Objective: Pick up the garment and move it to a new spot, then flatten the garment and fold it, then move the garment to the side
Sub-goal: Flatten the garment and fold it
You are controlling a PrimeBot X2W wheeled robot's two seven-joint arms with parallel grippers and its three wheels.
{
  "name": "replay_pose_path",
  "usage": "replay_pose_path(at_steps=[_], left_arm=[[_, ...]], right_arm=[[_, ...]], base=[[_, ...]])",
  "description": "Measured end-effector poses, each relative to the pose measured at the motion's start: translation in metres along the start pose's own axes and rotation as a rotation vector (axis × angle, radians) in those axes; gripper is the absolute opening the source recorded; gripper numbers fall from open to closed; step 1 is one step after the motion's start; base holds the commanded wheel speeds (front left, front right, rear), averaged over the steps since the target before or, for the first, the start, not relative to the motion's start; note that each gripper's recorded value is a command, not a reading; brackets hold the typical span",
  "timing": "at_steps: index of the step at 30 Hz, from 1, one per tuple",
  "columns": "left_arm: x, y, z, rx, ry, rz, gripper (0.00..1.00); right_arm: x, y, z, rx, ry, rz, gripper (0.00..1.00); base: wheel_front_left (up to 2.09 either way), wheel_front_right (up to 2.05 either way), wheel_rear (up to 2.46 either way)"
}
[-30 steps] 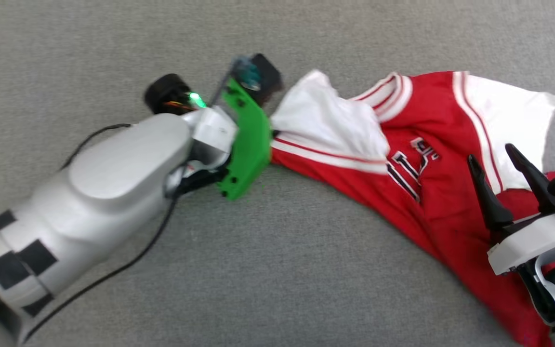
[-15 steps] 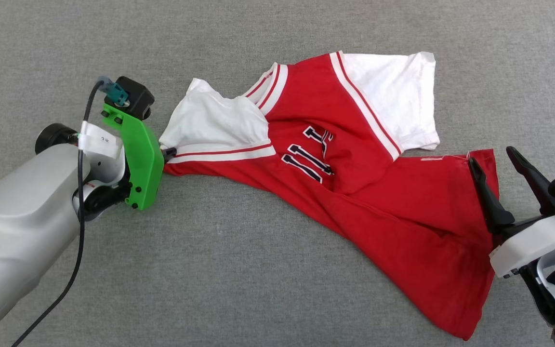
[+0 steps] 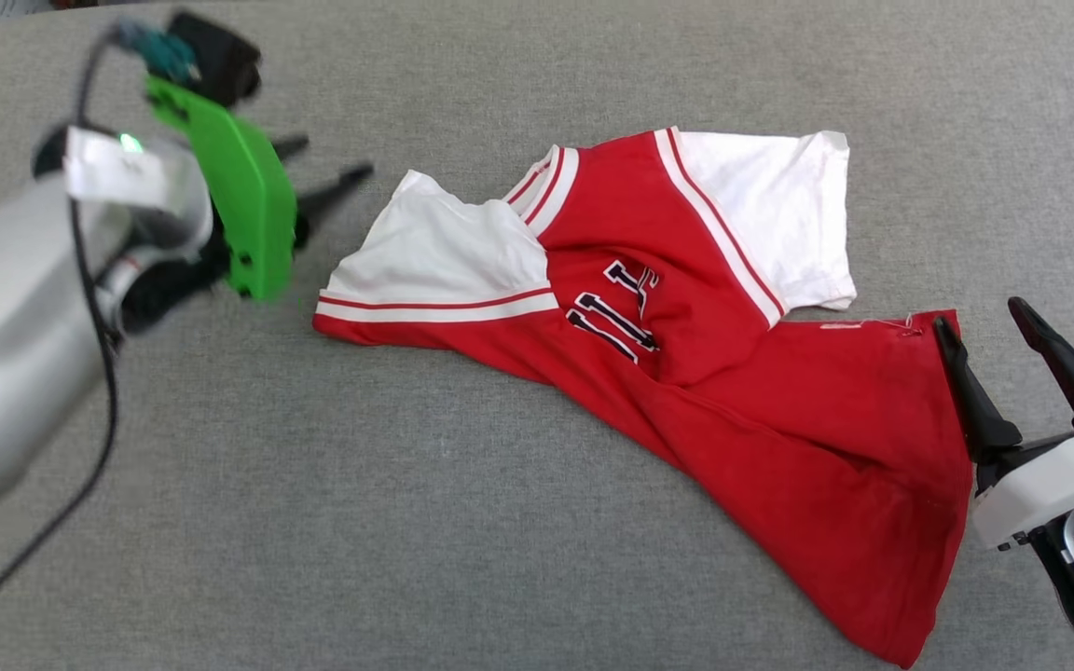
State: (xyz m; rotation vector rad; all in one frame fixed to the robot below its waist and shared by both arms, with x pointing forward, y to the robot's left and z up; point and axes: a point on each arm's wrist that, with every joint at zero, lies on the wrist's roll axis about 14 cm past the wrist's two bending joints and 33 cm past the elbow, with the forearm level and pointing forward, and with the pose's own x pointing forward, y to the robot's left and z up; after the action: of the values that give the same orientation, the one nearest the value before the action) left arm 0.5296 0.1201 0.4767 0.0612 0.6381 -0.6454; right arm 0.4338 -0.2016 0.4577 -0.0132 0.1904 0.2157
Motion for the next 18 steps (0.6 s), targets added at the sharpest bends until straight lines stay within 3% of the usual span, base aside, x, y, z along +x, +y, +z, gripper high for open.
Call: replay_pose_path(at_steps=[4,8,18], left_arm=[[-0.011,0.013,0.040,0.038,-0.046,0.047,1.00],[-0.001,0.016,0.047,0.049,0.019,0.055,1.00],[0.058,0.009,-0.015,0.054,0.372,0.012,1.00]], right_arm=[[0.001,0.001,0.005,-0.003,-0.011,0.004,1.00],[0.004,0.002,0.004,-0.004,-0.009,0.008,1.00],[0.016,0.000,0.003,-0.022,-0.013,0.010,1.00]], base=[[0.00,0.00,0.00],[0.00,0.00,0.00],[0.00,0.00,0.00]])
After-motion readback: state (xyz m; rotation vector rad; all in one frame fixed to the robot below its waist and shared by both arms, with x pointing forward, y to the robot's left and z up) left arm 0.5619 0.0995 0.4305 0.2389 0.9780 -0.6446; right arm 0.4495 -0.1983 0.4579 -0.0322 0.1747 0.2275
